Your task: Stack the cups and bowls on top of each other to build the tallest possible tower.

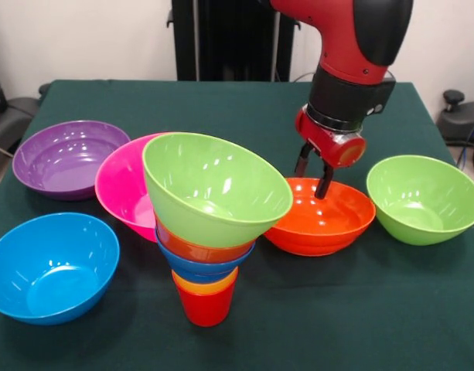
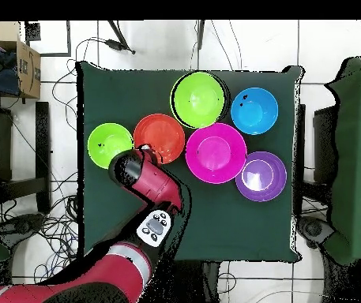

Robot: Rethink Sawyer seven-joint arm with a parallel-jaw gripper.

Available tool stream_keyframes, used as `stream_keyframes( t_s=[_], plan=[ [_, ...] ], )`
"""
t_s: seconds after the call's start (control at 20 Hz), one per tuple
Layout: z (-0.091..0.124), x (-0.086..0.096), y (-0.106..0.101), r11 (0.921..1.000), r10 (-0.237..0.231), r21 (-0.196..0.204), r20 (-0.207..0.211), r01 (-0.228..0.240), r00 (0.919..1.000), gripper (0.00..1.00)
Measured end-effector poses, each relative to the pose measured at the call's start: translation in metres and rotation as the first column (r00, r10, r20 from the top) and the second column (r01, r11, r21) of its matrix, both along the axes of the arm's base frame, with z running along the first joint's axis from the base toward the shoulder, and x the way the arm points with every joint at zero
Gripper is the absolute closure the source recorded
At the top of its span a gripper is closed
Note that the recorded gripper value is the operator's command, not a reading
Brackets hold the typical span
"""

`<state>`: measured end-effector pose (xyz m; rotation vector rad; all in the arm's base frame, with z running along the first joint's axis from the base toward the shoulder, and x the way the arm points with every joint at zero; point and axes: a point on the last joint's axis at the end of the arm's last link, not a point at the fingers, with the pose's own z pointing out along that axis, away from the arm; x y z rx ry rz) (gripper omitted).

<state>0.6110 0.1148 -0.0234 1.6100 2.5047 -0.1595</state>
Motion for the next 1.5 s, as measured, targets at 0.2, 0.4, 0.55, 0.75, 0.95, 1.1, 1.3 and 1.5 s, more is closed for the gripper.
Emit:
stream_keyframes(
  t_s=[0.2, 0.4, 0.55, 0.75, 0.95, 1.1, 1.3, 1.5],
  plan=[
    [-0.002, -0.001, 0.003, 1.0, 0.002, 0.005, -0.002, -0.002, 1.0, 0.0],
    [-0.002, -0.001, 0.006, 1.0, 0.007, 0.005, -0.002, -0.007, 1.0, 0.0],
    [-0.002, -0.003, 0.01, 0.9999, 0.007, 0.009, -0.007, -0.006, 1.0, 0.0],
    [-0.001, -0.005, 0.015, 0.9999, -0.005, 0.016, -0.013, 0.005, 0.9999, 0.0],
    [-0.001, -0.006, 0.015, 0.9998, -0.014, 0.015, -0.014, 0.014, 0.9998, 0.0],
    [0.0, -0.007, 0.014, 0.9995, -0.028, 0.017, -0.022, 0.029, 0.9994, 0.0],
    [-0.002, -0.009, 0.013, 0.9991, -0.038, 0.016, -0.026, 0.038, 0.9989, 0.0],
    [-0.012, -0.015, 0.011, 0.9992, -0.039, 0.01, -0.043, 0.039, 0.9983, 0.0]
  ],
)
